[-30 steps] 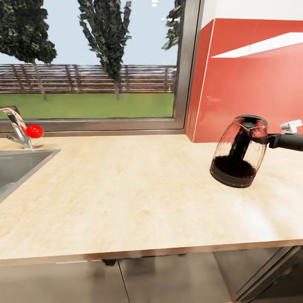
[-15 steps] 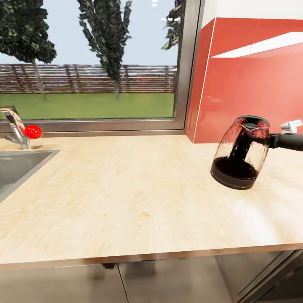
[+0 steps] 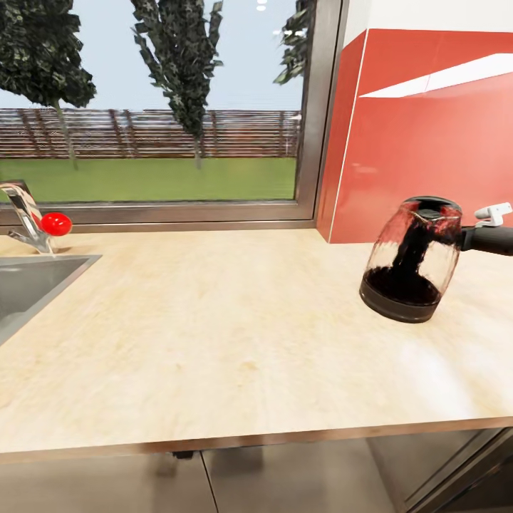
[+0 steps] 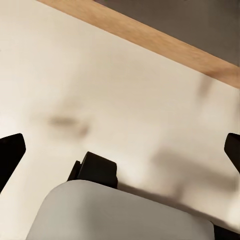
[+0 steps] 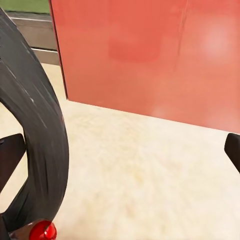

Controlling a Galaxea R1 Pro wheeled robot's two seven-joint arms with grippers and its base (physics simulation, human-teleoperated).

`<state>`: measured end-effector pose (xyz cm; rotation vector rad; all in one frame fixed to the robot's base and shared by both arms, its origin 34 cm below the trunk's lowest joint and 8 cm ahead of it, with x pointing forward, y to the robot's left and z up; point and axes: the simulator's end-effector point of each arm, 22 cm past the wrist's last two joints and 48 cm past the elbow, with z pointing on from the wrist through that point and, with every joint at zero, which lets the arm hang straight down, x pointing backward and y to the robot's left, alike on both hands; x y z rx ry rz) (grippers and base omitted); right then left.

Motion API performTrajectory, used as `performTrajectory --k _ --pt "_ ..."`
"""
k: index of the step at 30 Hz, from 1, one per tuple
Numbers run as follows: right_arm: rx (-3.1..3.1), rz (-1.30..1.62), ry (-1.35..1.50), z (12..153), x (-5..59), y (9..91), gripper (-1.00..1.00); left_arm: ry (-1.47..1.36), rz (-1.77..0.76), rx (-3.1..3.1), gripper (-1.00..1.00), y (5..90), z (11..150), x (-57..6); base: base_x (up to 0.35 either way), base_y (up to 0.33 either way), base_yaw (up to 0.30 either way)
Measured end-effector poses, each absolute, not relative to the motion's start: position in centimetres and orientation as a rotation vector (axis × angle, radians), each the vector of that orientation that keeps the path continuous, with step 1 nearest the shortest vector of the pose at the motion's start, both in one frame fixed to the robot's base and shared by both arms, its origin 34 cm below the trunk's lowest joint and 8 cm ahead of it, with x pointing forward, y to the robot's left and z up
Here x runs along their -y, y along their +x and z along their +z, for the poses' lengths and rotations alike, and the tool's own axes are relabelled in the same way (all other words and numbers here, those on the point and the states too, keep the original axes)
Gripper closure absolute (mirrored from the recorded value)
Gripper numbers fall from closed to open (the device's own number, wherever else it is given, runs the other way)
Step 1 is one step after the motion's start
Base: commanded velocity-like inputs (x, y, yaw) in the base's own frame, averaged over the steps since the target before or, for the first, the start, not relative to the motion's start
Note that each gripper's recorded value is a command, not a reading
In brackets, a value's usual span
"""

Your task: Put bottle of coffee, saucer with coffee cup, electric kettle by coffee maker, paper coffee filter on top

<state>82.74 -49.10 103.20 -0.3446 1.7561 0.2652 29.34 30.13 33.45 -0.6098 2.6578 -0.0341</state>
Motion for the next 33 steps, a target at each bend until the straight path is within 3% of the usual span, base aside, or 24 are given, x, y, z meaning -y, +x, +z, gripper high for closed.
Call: performTrajectory --k 33 --pt "-1.755 0.277 -0.355 103.19 48.82 82.63 -1.00 -0.610 -0.034 -2.658 -1.00 29.34 33.45 -30.12 0.006 0.015 0.000"
